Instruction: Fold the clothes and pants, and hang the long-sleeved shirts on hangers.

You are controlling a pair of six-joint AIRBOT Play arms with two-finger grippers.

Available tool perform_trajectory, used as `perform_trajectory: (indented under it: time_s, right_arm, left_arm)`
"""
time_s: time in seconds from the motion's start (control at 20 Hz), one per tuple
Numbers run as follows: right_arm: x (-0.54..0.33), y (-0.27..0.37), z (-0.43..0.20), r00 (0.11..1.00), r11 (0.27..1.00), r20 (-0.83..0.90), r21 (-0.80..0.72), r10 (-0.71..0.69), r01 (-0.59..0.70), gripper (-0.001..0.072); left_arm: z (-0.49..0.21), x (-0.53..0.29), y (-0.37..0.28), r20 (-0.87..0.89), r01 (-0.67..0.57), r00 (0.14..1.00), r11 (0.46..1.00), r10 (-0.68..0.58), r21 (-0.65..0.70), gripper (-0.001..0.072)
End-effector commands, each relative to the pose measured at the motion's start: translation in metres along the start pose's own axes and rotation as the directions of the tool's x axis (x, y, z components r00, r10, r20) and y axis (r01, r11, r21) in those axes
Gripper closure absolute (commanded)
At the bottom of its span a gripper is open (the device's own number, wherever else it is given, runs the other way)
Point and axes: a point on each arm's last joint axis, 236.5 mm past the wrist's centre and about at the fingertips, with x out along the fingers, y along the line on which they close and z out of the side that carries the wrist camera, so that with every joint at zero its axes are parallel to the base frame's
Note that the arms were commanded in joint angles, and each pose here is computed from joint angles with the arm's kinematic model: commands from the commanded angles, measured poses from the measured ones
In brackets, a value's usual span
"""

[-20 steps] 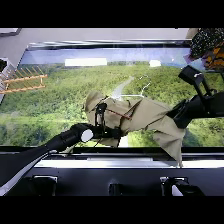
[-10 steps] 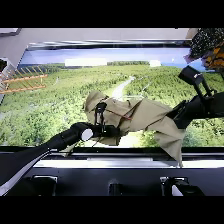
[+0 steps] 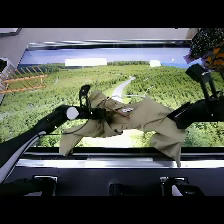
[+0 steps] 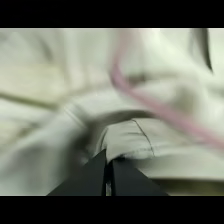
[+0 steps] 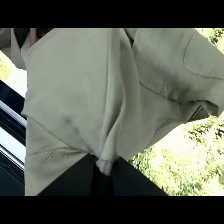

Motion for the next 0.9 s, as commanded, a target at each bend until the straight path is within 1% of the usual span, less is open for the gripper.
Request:
perform_trajectory:
  time_s: [0.0,0.15,0.55,0.75,0.85]
  right_arm:
    - [-0.011,0.006,0.001,0.999,1.0,0.03,0.01,-0.02,0.02,0.0677]
    - [-0.014,0.012,-0.005,1.0,1.0,0.013,0.004,-0.008,0.008,0.0677]
    - [-0.017,0.018,-0.008,1.0,1.0,0.01,-0.002,0.003,-0.003,0.0678]
    - [-0.011,0.011,-0.011,1.0,1.0,0.005,0.01,-0.013,0.013,0.0678]
    - [-0.002,0.002,-0.013,0.999,0.999,0.006,0.025,-0.035,0.035,0.0678]
  left_arm:
    - [0.03,-0.005,0.02,0.025,-0.022,0.999,1.0,0.022,-0.004,0.0677]
    - [0.041,0.002,0.017,0.034,-0.019,0.999,0.999,0.018,0.032,0.0678]
    - [0.078,0.015,0.021,0.07,-0.019,0.997,0.999,0.017,0.027,0.0677]
    - [0.096,0.002,0.016,0.088,-0.013,0.996,0.997,0.006,0.08,0.0677]
    - [0.099,-0.004,0.018,0.075,-0.031,0.997,0.994,0.024,0.106,0.0678]
